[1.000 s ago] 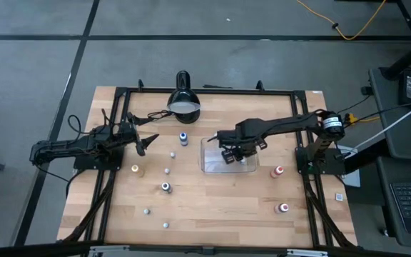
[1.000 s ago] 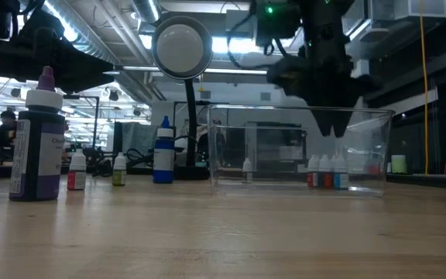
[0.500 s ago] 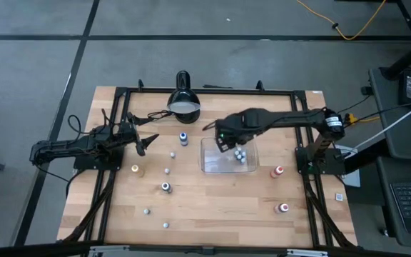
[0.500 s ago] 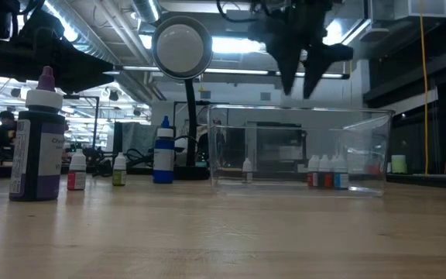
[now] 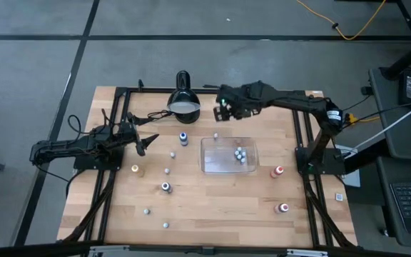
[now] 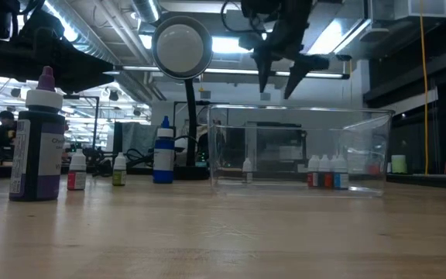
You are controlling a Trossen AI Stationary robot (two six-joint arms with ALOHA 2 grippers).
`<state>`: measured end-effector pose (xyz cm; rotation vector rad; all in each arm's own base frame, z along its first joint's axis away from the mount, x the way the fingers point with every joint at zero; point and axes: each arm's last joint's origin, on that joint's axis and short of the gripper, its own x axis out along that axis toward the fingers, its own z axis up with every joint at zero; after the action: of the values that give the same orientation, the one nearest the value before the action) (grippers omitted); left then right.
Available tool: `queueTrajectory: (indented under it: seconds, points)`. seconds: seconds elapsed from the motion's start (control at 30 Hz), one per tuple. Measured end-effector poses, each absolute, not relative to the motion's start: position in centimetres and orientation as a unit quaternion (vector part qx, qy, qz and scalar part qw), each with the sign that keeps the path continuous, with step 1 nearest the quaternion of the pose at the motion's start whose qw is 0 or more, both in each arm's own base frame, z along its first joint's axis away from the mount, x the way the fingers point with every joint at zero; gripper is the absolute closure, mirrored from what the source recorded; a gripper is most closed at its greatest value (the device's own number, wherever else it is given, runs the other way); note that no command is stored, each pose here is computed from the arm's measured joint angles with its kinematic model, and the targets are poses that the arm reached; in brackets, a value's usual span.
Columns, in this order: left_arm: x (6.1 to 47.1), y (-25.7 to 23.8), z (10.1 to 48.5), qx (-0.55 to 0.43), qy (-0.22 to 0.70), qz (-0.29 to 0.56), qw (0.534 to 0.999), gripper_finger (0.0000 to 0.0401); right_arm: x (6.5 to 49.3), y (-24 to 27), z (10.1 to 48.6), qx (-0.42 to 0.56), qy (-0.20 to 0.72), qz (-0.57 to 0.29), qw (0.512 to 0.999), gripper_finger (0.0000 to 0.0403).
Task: Pick & Place food coloring
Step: Put the small brown food coloring bottle into the transparent bin
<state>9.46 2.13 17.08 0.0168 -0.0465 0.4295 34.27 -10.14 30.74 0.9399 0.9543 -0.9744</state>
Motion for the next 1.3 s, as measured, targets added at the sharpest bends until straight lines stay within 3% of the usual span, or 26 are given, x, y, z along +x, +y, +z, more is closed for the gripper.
queueTrajectory:
  seconds: [0.2,0.57,0.97,1.3]
  points:
    - [9.5,2.1,17.1,0.008,-0.023,0.213,0.977,0.0054,34.9,-14.0,29.1,0.48,0.402,-0.43,0.651,0.0146]
    - [9.5,2.1,17.1,0.008,-0.023,0.213,0.977,0.0054,37.0,-16.4,22.9,0.54,0.47,-0.393,0.578,0.0146]
    - [9.5,2.1,17.1,0.008,-0.023,0.213,0.977,0.0054,38.5,-15.9,19.1,0.544,0.511,-0.374,0.55,0.0146]
    - [9.5,2.1,17.1,0.008,-0.023,0.213,0.977,0.0054,40.0,-14.9,18.1,0.548,0.504,-0.348,0.57,0.0146]
